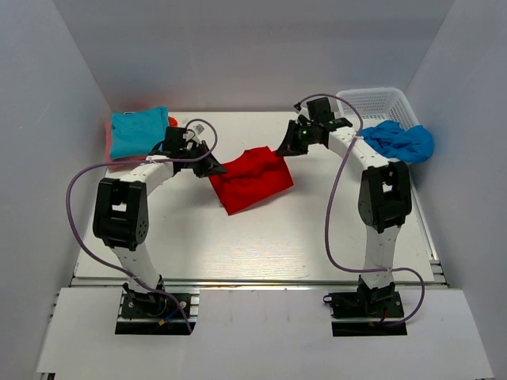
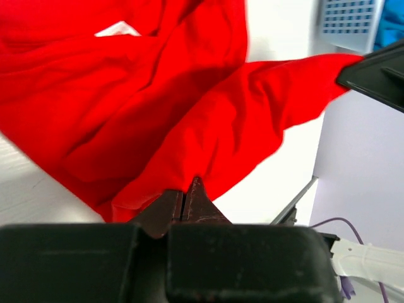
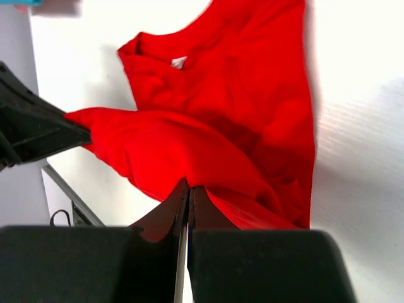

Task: Fold and stack the t-shirts
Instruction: Fold the long partially folded tshirt into a neat square

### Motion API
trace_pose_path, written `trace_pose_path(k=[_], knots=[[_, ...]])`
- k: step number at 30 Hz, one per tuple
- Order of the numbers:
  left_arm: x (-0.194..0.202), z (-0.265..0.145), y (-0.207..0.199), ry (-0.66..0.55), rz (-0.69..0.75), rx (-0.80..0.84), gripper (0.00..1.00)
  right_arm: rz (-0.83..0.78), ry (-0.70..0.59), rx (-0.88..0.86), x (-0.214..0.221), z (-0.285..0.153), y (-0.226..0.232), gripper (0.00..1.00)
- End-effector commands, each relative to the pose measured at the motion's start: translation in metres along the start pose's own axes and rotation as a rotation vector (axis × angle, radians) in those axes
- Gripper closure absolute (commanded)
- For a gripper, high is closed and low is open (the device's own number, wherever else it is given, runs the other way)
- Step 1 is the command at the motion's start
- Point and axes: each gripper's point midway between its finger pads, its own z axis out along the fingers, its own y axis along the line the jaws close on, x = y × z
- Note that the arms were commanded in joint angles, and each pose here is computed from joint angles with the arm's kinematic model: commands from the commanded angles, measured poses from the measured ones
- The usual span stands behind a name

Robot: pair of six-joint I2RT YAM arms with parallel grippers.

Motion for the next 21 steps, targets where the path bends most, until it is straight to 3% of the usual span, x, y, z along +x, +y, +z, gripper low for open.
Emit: trace_pose_path(k=[1, 6, 11, 14, 21], knots=[[-0.020, -0.025, -0.044, -0.070, 0.104, 0.130, 1.00, -0.134, -0.090, -0.113, -0.024, -0.023, 0.039, 1.00], [0.002, -0.061, -0.052, -0.115, 0.116, 0.064, 1.00, -0.131, -0.129, -0.049, 0.007, -0.068, 0.040, 1.00], [0.080, -0.086, -0.036, 0.021, 0.055, 0.007, 1.00, -0.077, -0.054, -0.031, 0.096, -0.108, 0.030, 1.00], [0.112, -0.104, -0.030, 0.079, 0.093, -0.020, 1.00, -0.035, 0.001, 0.019, 0.143, -0.119, 0.014, 1.00], [0.165, -0.142, -0.047, 0.204, 0.106, 0.054, 1.00, -0.066, -0.003, -0.084, 0.192, -0.160, 0.040, 1.00]])
